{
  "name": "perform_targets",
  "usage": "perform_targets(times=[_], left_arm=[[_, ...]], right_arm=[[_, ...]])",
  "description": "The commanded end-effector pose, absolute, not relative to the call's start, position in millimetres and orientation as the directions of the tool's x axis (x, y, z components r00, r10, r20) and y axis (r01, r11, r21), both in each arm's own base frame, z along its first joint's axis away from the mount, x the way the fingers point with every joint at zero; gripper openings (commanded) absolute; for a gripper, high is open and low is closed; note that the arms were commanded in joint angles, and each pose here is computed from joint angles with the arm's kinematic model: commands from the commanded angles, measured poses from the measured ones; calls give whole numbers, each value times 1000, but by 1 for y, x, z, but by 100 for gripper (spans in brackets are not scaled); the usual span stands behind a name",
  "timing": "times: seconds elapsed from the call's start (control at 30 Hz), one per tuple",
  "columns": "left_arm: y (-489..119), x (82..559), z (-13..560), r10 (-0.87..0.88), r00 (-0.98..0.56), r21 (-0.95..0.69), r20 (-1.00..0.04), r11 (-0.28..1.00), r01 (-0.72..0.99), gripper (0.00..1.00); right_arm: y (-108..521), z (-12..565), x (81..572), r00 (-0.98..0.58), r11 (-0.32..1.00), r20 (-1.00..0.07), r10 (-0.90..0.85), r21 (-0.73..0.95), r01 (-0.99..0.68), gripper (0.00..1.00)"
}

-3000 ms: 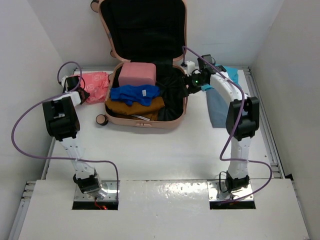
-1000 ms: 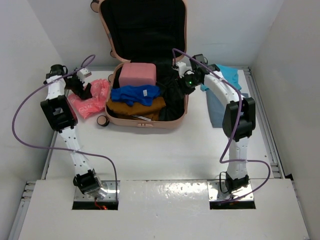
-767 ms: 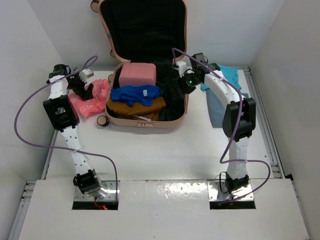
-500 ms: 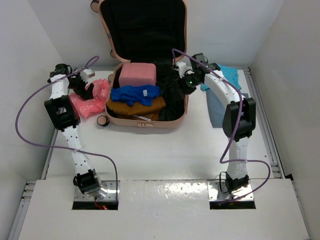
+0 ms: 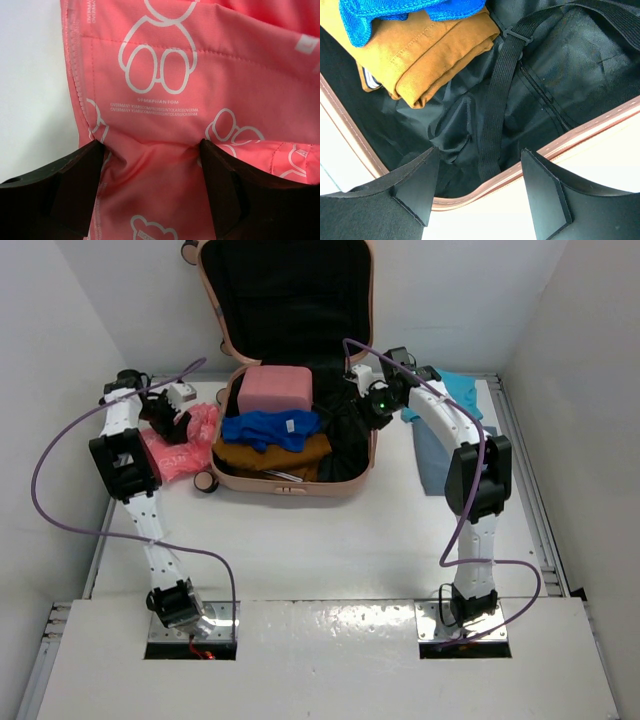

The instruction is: Pack the luggage

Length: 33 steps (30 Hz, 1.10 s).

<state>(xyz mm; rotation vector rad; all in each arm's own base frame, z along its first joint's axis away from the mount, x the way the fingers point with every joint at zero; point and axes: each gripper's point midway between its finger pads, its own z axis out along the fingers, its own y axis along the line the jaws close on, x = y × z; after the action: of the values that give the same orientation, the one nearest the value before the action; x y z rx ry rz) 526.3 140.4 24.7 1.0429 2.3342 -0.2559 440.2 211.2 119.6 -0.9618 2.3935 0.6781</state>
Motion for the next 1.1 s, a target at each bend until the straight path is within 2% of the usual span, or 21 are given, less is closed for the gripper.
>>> perform_targets(times=[0.0, 0.03, 0.07, 0.13, 0.2, 0.3, 0.37, 0.4, 0.43, 0.63, 0.77, 0.87, 0.9, 0.93, 1.03, 1.07], left_arm=[[115, 388, -75, 674, -717, -380, -179, 625, 682, 35], [115, 386, -72, 681, -709, -381, -182, 616, 689, 28], [115, 383, -70, 684, -709, -380, -173, 617, 689, 11], [112, 372, -71, 697, -697, -401, -169, 598, 694, 1], [108, 367, -67, 692, -699, -406, -177, 596, 693, 0], [105, 378, -51, 618, -729, -395, -296, 616, 682, 0], [109, 399, -10, 541, -722, -322, -431, 656, 683, 0], [108, 399, 0, 513, -722, -303, -463, 674, 674, 0], [125, 438, 57, 479, -627, -72, -614, 757, 649, 0], [138, 464, 186, 565, -388, 298, -728, 771, 563, 0], [129, 466, 243, 604, -261, 412, -753, 742, 529, 0], [119, 466, 258, 616, -245, 432, -748, 734, 525, 0], [126, 468, 253, 604, -289, 421, -742, 757, 500, 0], [124, 470, 248, 580, -320, 389, -749, 776, 496, 18], [129, 470, 222, 502, -409, 224, -762, 797, 561, 86], [138, 465, 231, 476, -435, 183, -764, 807, 561, 99]], right_arm=[[216, 159, 444, -573, 606, -661, -484, 220, -765, 66], [217, 157, 443, -573, 604, -660, -485, 222, -766, 66], [219, 159, 441, -570, 601, -663, -486, 220, -769, 66], [219, 158, 441, -565, 597, -664, -489, 217, -772, 66], [220, 162, 439, -558, 593, -671, -489, 213, -776, 66], [221, 165, 437, -546, 588, -679, -491, 204, -783, 65], [220, 166, 435, -548, 591, -678, -490, 204, -781, 65], [220, 165, 433, -545, 589, -681, -490, 203, -783, 65], [221, 168, 430, -539, 588, -688, -486, 199, -784, 65], [222, 166, 423, -530, 585, -696, -484, 193, -787, 64], [221, 163, 415, -543, 594, -694, -472, 205, -778, 64], [219, 165, 414, -538, 599, -704, -464, 199, -776, 64], [220, 163, 413, -540, 597, -701, -465, 202, -776, 64], [222, 164, 410, -537, 593, -703, -467, 202, -780, 64], [220, 164, 407, -535, 592, -701, -471, 199, -781, 64], [219, 164, 406, -539, 594, -699, -470, 201, -779, 64]])
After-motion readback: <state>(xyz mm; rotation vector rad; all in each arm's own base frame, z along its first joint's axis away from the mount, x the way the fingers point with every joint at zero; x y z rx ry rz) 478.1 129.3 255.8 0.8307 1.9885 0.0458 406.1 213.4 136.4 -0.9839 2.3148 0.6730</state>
